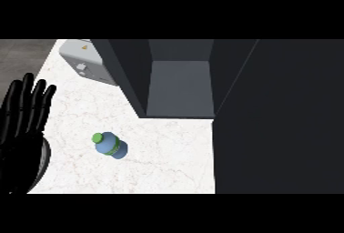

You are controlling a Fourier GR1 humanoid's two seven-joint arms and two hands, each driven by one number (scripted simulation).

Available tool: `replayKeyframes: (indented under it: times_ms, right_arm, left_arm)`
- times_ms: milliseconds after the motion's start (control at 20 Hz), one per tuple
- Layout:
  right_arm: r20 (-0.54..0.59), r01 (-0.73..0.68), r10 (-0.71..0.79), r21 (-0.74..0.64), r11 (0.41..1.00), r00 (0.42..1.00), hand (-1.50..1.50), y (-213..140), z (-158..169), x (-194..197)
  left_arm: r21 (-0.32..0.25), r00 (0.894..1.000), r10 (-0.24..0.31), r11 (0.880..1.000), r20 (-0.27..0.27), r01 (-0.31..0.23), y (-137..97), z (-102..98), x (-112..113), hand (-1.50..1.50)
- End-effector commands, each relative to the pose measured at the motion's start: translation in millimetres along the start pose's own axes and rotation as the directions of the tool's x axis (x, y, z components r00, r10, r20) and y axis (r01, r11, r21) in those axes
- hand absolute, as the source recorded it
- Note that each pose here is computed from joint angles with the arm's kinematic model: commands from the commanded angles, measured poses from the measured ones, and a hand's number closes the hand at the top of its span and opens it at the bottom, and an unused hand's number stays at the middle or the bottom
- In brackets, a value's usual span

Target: Pick up the bottled water, place it into the cabinet and close the cabinet

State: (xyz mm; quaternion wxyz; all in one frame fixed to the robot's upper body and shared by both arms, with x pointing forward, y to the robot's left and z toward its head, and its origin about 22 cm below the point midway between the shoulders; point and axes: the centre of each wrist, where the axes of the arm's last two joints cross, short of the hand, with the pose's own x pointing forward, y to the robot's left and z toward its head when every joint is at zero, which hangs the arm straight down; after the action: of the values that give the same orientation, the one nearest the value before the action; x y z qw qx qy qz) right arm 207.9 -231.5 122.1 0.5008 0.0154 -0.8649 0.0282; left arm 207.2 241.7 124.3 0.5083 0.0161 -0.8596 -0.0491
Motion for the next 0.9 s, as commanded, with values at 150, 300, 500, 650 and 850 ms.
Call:
replayKeyframes:
  times_ms: [150,300,500,650,850]
  right_arm:
    - [0.055,-0.006,0.006,0.009,1.000,0.998,-1.50,-5,17,34]
    - [-0.199,0.112,-0.101,0.045,0.993,0.975,-1.50,8,39,3]
    - [-0.233,0.128,-0.115,0.039,0.991,0.966,-1.50,-4,54,35]
    - [-0.235,0.128,-0.118,0.028,0.991,0.965,-1.50,2,54,50]
    - [-0.232,0.115,-0.100,0.051,0.992,0.968,-1.50,3,85,79]
  left_arm:
    - [-0.102,0.997,0.067,0.993,0.034,-0.063,10,2,-5,-1.50]
    - [-0.111,0.965,0.168,0.975,-0.201,-0.193,18,10,-21,-1.50]
    - [-0.102,0.947,0.203,0.967,-0.250,-0.234,22,36,-3,-1.50]
    - [-0.113,0.954,0.191,0.969,-0.232,-0.221,17,40,35,-1.50]
    - [-0.086,0.944,0.180,0.974,-0.278,-0.210,12,47,35,-1.50]
